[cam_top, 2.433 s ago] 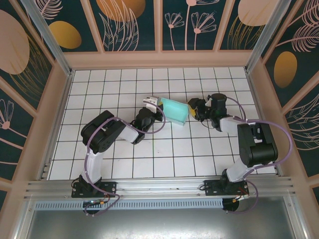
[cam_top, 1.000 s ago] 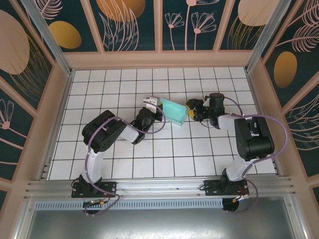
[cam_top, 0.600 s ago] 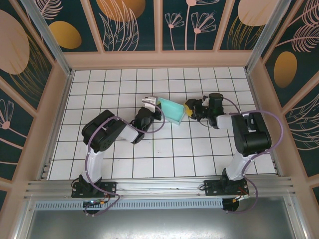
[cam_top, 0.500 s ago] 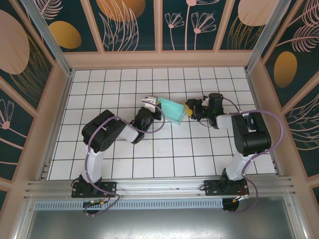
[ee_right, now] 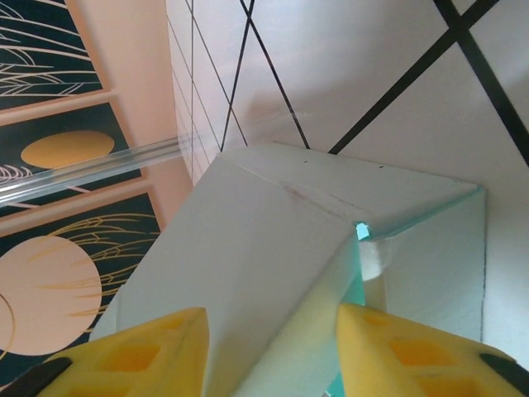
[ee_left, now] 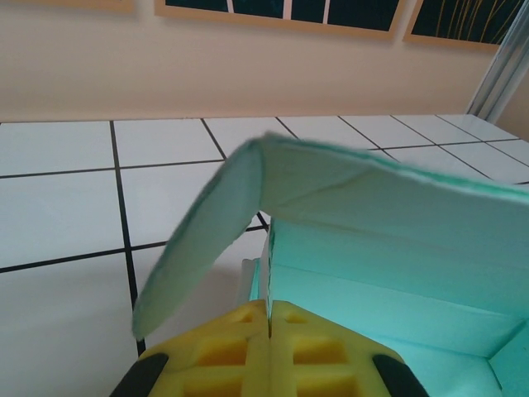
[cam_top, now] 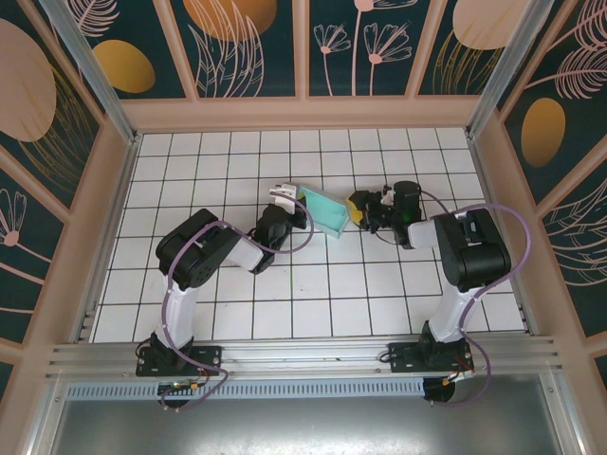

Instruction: Fold the paper box

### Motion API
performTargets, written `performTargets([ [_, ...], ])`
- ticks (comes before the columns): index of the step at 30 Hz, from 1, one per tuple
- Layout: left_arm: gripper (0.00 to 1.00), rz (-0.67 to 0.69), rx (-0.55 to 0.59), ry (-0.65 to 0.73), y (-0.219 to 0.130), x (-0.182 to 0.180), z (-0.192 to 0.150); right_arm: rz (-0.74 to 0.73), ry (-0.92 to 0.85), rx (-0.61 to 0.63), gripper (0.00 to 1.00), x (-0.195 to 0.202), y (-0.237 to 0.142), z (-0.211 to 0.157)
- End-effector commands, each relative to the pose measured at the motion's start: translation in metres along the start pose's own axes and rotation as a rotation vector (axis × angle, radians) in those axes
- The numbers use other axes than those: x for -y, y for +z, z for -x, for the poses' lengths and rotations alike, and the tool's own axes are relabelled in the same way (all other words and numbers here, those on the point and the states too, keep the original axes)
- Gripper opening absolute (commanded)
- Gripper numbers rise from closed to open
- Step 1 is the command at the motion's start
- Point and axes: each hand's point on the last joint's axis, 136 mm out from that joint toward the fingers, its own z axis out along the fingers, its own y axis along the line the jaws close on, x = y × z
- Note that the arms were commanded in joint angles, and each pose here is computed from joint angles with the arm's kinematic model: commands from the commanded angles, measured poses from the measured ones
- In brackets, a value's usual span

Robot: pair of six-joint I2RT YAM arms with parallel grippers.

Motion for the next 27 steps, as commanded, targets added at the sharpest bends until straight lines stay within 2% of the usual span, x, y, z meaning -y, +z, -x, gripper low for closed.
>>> performTargets([
  [1, 0.0, -0.085, -0.073, 0.04, -0.002, 0.02, -0.025, -0.022, -0.024, -0.049, 0.41, 0.007, 0.007, -0.016],
  [8, 0.03, -0.093, -0.085, 0.017, -0.006, 0.02, -0.028, -0.203, -0.148, 0.018, 0.37, 0.024, 0.0, -0.003],
  [17, 0.13, -0.077, -0.076, -0.019, -0.016, 0.014, -0.028, -0.215, -0.178, 0.025, 0.39, 0.021, -0.002, 0.0],
  [20, 0.2, -0.102, -0.073, -0.02, -0.022, 0.017, -0.023, -0.22, -0.183, 0.027, 0.39, 0.021, -0.001, 0.0],
  [22, 0.27, -0.106, -0.066, -0.027, -0.027, 0.017, -0.02, -0.218, -0.184, 0.028, 0.39, 0.02, -0.001, 0.001],
  [24, 0.37, -0.102, -0.048, -0.036, -0.032, 0.015, -0.015, -0.224, -0.192, 0.034, 0.39, 0.019, -0.001, 0.002],
  [27, 0.46, -0.106, -0.04, -0.038, -0.038, 0.014, -0.012, -0.23, -0.204, 0.042, 0.39, 0.017, -0.002, 0.004],
])
